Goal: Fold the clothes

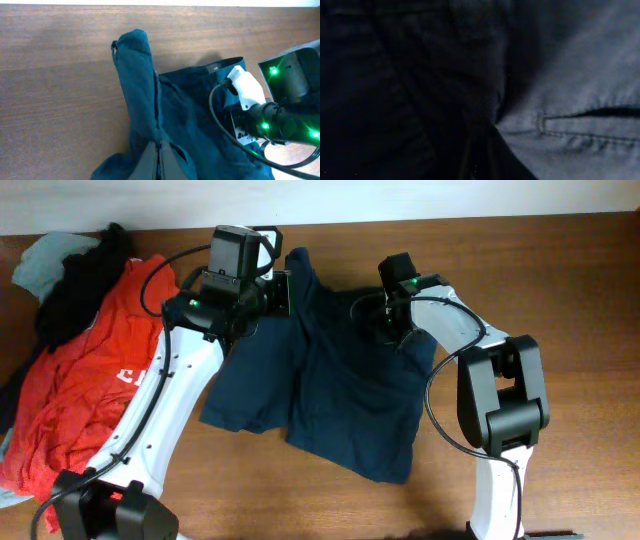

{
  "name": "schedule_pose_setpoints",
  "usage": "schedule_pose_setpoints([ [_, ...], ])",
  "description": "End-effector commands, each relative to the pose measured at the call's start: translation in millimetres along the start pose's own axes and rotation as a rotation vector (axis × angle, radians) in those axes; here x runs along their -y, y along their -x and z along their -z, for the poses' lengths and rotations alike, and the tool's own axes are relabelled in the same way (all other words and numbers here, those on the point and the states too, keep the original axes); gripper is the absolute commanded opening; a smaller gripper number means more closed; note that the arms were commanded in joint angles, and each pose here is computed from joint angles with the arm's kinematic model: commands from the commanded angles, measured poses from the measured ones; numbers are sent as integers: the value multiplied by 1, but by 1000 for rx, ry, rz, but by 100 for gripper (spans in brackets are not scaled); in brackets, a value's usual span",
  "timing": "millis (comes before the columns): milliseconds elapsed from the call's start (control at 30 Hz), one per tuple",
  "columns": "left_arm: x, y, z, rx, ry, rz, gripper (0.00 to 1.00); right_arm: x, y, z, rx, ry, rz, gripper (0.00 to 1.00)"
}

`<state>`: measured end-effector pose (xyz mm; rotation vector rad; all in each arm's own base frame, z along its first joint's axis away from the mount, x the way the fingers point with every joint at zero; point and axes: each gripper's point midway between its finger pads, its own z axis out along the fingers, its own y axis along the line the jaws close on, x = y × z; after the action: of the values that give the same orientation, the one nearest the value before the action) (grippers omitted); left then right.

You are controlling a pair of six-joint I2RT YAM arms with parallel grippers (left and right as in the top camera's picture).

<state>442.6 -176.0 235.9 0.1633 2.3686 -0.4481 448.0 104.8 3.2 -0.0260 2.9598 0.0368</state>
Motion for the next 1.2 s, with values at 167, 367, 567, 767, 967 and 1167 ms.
schedule_pose_setpoints([
  [167, -3, 2, 0, 6, 10, -14, 1, 54, 19, 22, 6, -42, -132, 4],
  [367, -3, 2, 0, 5, 10, -14, 1, 85, 44, 59, 43, 95, -162, 4],
  [567, -3, 1, 0, 2, 11, -14, 1, 111, 54, 72, 81, 260, -211, 4],
  [767, -5, 2, 0, 5, 21, -14, 1, 152, 54, 74, 111, 242, -279, 4],
  [967, -11, 4, 0, 14, 56, -14, 83, 172, 53, 76, 123, 233, -317, 44],
  [1167, -34, 10, 3, 45, 188, -29, 99, 169, 43, 95, 76, 230, -333, 52],
])
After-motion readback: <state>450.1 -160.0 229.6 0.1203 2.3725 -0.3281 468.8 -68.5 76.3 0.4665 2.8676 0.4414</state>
